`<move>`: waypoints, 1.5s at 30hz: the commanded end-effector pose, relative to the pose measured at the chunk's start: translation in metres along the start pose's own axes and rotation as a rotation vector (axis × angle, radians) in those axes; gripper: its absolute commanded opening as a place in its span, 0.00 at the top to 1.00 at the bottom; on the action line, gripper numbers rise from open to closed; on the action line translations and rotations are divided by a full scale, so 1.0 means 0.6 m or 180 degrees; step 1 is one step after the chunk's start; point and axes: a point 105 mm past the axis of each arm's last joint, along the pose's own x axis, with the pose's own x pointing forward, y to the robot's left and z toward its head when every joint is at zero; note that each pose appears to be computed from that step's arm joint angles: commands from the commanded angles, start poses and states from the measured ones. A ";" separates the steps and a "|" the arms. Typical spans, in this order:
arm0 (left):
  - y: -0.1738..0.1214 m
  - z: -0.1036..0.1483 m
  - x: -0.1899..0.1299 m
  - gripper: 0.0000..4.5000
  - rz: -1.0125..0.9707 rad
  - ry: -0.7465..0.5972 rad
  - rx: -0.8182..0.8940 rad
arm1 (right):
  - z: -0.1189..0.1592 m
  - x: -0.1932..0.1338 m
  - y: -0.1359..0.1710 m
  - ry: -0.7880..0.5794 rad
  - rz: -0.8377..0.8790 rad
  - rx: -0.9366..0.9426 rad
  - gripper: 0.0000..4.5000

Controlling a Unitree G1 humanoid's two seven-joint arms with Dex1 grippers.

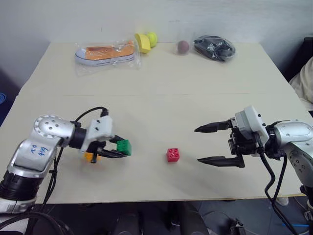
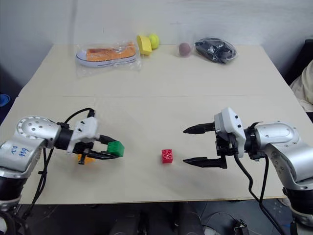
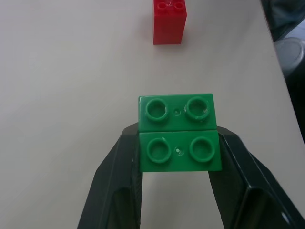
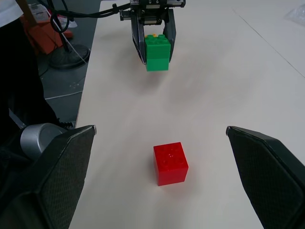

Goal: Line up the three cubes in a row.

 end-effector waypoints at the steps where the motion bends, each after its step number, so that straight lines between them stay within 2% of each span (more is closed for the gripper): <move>1: -0.006 0.016 0.025 0.66 0.0083 0.0043 0.0215 | 0.010 -0.001 0.003 -0.0034 -0.0026 -0.0102 0.00; 10: -0.016 -0.005 0.086 0.66 -0.0017 -0.0008 0.0193 | 0.005 0.004 0.006 -0.0031 -0.0053 -0.0088 0.00; 18: -0.026 -0.019 0.091 0.66 -0.0112 0.0100 0.0252 | -0.013 -0.002 0.014 0.0130 -0.0033 -0.0100 0.00; 29: -0.015 -0.026 0.097 0.66 -0.0079 0.0063 0.0216 | -0.012 0.004 0.014 0.0081 -0.0051 -0.0099 0.00; 31: -0.012 -0.026 0.097 0.50 -0.0049 0.0056 0.0204 | -0.009 0.003 0.013 0.0067 -0.0055 -0.0089 0.00; 36: -0.012 -0.017 0.084 0.18 0.0009 -0.0054 0.0078 | -0.012 0.002 0.013 0.0070 -0.0047 -0.0085 0.00; 39: 0.003 0.000 0.024 0.00 0.0339 -0.0188 -0.0118 | -0.014 0.005 0.013 0.0062 -0.0014 -0.0076 0.00; 41: 0.007 0.006 -0.005 0.00 0.0467 -0.0256 -0.0254 | -0.015 0.004 0.011 0.0065 -0.0013 -0.0078 0.00; 44: 0.002 0.022 -0.090 0.00 0.0616 -0.0702 -0.0389 | -0.018 0.005 0.009 0.0062 0.0021 -0.0078 0.00; 45: 0.001 0.003 -0.115 0.00 0.0711 -0.0630 -0.0478 | -0.018 0.007 0.008 0.0057 0.0044 -0.0086 0.00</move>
